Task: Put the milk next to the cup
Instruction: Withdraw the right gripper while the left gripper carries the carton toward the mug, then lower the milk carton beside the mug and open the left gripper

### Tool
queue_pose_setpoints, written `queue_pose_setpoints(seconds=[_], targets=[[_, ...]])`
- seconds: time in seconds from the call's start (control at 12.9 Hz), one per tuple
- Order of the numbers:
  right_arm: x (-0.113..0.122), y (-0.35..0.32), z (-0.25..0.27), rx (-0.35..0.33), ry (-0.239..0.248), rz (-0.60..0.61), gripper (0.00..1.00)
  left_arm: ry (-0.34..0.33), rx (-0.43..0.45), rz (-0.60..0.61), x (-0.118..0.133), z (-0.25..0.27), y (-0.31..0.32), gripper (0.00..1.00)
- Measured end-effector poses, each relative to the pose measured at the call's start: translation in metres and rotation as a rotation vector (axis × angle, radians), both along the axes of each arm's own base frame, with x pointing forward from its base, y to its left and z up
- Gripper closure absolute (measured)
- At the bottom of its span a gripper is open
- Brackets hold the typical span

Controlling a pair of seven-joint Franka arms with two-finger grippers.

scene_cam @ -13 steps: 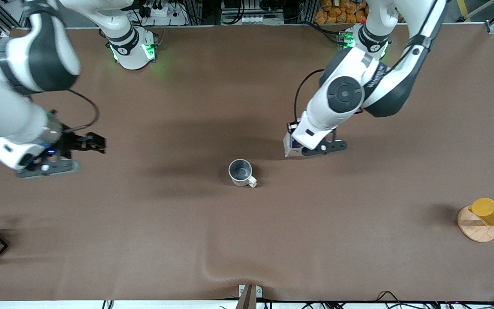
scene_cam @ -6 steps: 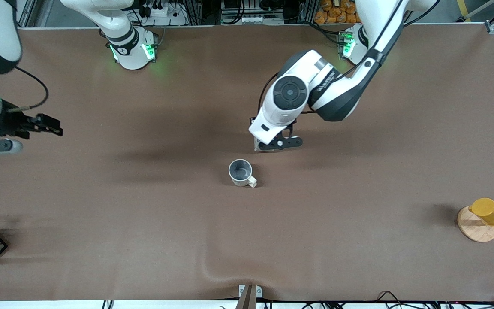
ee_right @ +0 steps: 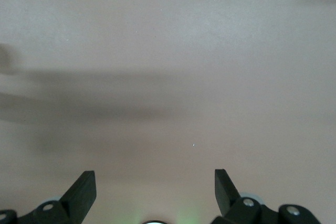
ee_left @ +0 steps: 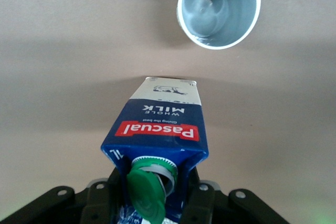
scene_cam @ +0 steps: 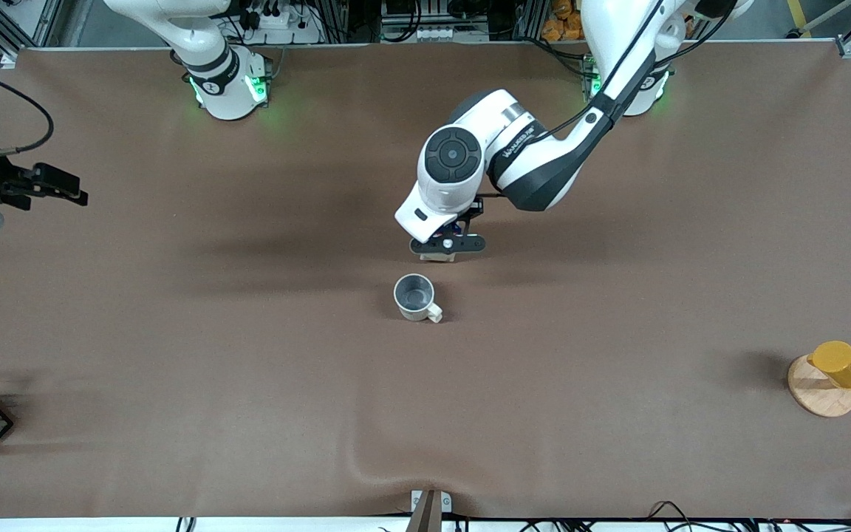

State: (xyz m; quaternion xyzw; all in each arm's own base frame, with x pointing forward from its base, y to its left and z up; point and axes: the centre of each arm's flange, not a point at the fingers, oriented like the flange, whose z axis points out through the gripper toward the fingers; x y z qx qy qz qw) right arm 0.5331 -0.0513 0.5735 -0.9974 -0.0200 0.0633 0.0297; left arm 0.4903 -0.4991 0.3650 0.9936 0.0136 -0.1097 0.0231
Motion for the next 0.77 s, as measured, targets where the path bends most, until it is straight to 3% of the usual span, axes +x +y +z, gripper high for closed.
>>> queue_pose_setpoints(seconds=[0.23, 0.77], targets=[[-0.010, 0.003, 0.011, -0.006, 0.052, -0.069, 0.00, -0.030, -0.013, 0.008, 0.006, -0.004, -0.005, 0.52], [-0.006, 0.012, 0.026, -0.013, 0.011, -0.072, 0.00, -0.075, -0.035, 0.027, 0.010, -0.020, -0.018, 0.52]])
